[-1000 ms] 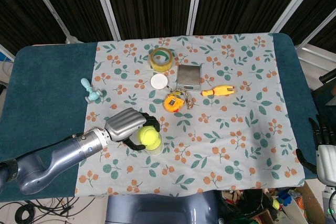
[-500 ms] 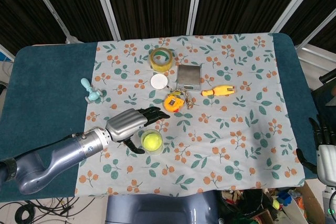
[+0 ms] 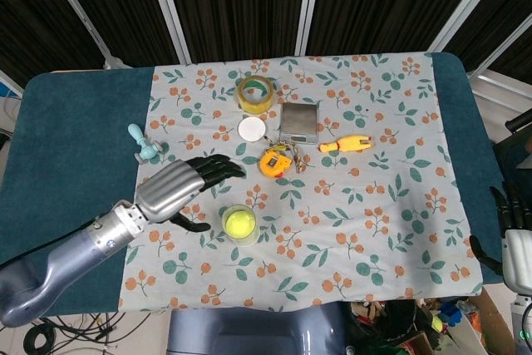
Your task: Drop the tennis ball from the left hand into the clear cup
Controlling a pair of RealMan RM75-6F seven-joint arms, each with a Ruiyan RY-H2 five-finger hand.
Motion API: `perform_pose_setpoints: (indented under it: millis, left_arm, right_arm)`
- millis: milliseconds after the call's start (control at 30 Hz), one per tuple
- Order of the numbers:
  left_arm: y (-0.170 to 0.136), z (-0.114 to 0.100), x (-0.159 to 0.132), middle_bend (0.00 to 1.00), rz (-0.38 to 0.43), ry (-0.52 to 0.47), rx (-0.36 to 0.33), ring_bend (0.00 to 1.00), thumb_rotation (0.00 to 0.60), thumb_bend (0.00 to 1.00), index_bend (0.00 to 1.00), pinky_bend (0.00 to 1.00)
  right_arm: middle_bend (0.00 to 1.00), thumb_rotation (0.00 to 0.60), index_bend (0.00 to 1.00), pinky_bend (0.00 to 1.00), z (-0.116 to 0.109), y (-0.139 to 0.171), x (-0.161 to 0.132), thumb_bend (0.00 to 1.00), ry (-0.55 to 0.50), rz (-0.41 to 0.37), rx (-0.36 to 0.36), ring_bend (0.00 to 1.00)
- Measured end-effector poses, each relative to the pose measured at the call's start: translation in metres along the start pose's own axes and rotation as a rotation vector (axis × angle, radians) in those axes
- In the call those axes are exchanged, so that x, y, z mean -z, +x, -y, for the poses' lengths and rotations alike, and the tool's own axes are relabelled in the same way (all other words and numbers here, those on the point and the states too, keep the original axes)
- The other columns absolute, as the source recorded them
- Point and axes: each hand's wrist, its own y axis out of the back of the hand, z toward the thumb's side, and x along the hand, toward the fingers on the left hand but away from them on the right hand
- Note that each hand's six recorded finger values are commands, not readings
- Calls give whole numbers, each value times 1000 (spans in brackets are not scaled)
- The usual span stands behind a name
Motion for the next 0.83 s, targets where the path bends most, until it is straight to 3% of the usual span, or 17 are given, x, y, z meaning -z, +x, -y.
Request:
perform_pose_setpoints:
  millis: [133,167,267,367,600,833]
  left_arm:
    - [-52,0,25,133,-145,135,-111,54,600,45,155,209]
    - [-77,2,35,129,-217,166,-156,39,600,45,151,191]
    - [-127,12,53,127,-358,191,-215,29,600,45,150,160]
    - [-177,30,69,127,-476,220,-231,29,600,45,150,145]
    - [-237,64,90,116,-549,183,-223,2,600,45,141,105]
    - [-246,76,93,116,-544,150,-211,2,600,45,133,102]
  right_arm:
    - [0,600,0,221,0,1,-2,241,2,-5,2,99]
    - [0,600,0,221,0,1,-2,242,2,-5,2,99]
    - [0,600,0,221,0,1,-4,244,1,-9,3,99]
    - [0,600,0,221,0,2,-5,246,5,-12,1,99]
    - [0,600,0,221,0,0,-5,246,7,-7,2,99]
    - [0,600,0,221,-1,0,-2,246,6,-2,7,99]
